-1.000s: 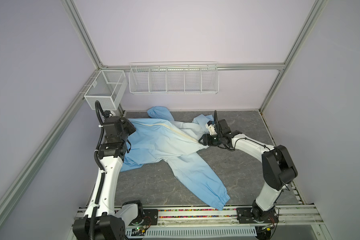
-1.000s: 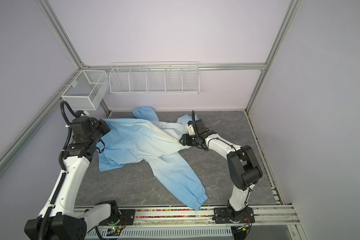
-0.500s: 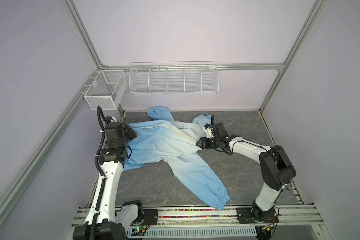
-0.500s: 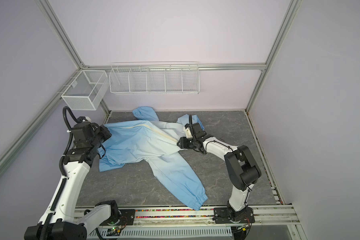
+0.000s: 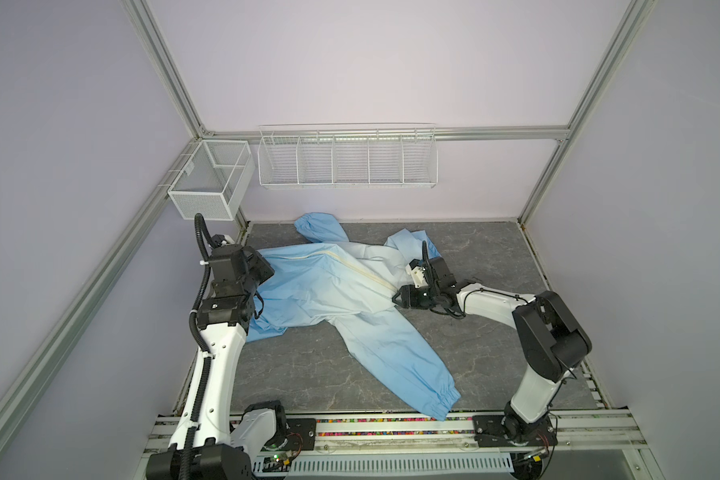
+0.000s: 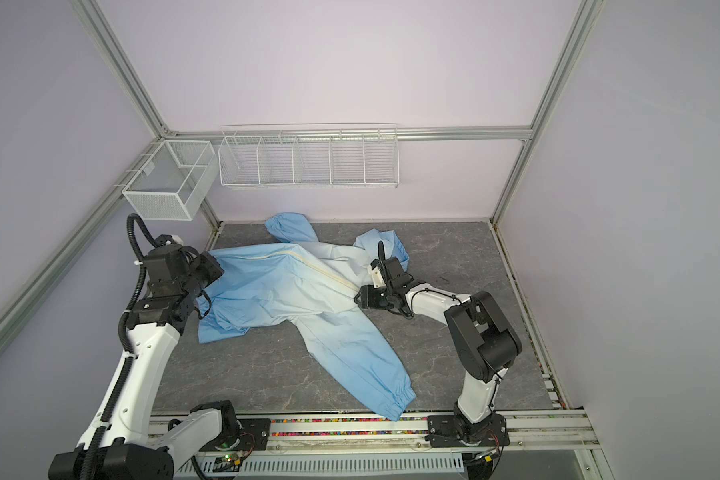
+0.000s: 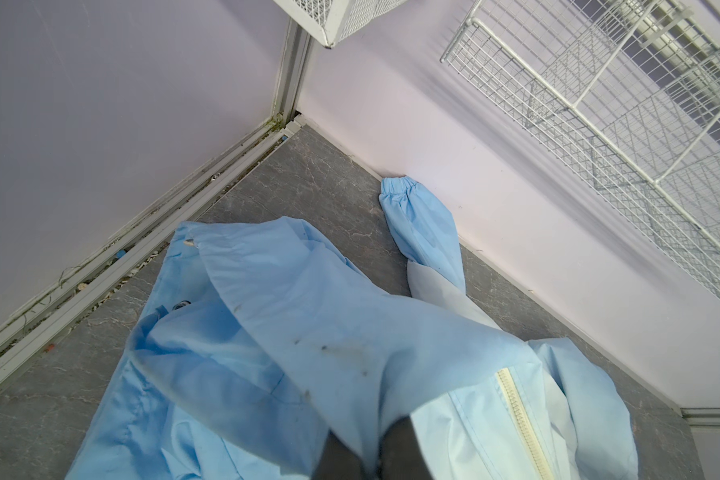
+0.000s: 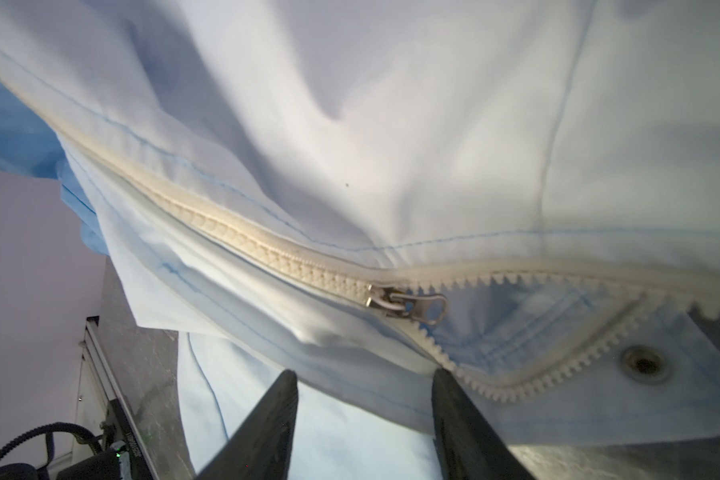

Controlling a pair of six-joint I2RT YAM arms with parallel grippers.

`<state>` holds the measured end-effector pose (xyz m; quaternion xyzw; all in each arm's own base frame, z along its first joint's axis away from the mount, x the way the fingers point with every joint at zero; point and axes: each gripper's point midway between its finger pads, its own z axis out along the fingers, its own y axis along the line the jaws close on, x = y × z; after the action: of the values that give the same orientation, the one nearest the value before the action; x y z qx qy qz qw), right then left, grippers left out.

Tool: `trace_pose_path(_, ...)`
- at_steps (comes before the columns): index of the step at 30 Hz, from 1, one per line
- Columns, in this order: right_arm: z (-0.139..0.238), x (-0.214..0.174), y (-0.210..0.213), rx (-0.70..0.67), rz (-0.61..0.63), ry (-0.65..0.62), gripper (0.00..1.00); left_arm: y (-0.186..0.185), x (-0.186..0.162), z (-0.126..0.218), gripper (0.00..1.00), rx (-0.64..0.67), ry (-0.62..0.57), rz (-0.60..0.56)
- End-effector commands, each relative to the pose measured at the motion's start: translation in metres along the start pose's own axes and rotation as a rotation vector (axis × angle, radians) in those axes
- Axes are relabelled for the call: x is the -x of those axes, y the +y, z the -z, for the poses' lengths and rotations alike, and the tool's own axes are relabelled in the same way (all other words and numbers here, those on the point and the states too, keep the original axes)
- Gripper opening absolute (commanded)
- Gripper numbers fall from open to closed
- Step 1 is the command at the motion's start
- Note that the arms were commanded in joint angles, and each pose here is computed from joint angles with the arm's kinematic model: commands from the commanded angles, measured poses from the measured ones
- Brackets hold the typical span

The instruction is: Zip up the jacket

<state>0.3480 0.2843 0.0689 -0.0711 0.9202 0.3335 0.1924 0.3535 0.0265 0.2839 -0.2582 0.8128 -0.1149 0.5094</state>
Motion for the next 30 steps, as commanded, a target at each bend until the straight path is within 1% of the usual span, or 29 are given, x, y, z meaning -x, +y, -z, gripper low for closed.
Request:
trace_pose_path(1,0.0,0.005,0.001,0.033,-0.063,-0.027,0.56,0.002,-0.004,0.004,0.0,-0.004,0.006,0.008)
trace_pose_path(7,0.006,0.018,-0.002,0.054,-0.137,-0.089,0.55,0.004,-0.005,0.006,0.0,-0.003,0.007,0.006)
trace_pose_path(11,0.01,0.025,-0.005,0.047,-0.147,-0.113,0.55,0.004,-0.005,0.005,0.0,-0.003,0.01,0.006)
trace_pose_path(14,0.006,0.028,-0.004,0.069,-0.152,-0.104,0.55,0.005,-0.005,0.006,0.0,-0.002,0.01,0.006)
trace_pose_path(21,-0.009,0.029,-0.009,0.128,-0.206,-0.093,0.56,0.005,-0.006,0.007,0.0,-0.002,0.012,0.007)
trace_pose_path(30,-0.012,0.034,-0.01,0.206,-0.259,-0.113,0.55,0.006,-0.006,0.009,0.0,0.001,0.012,0.006)
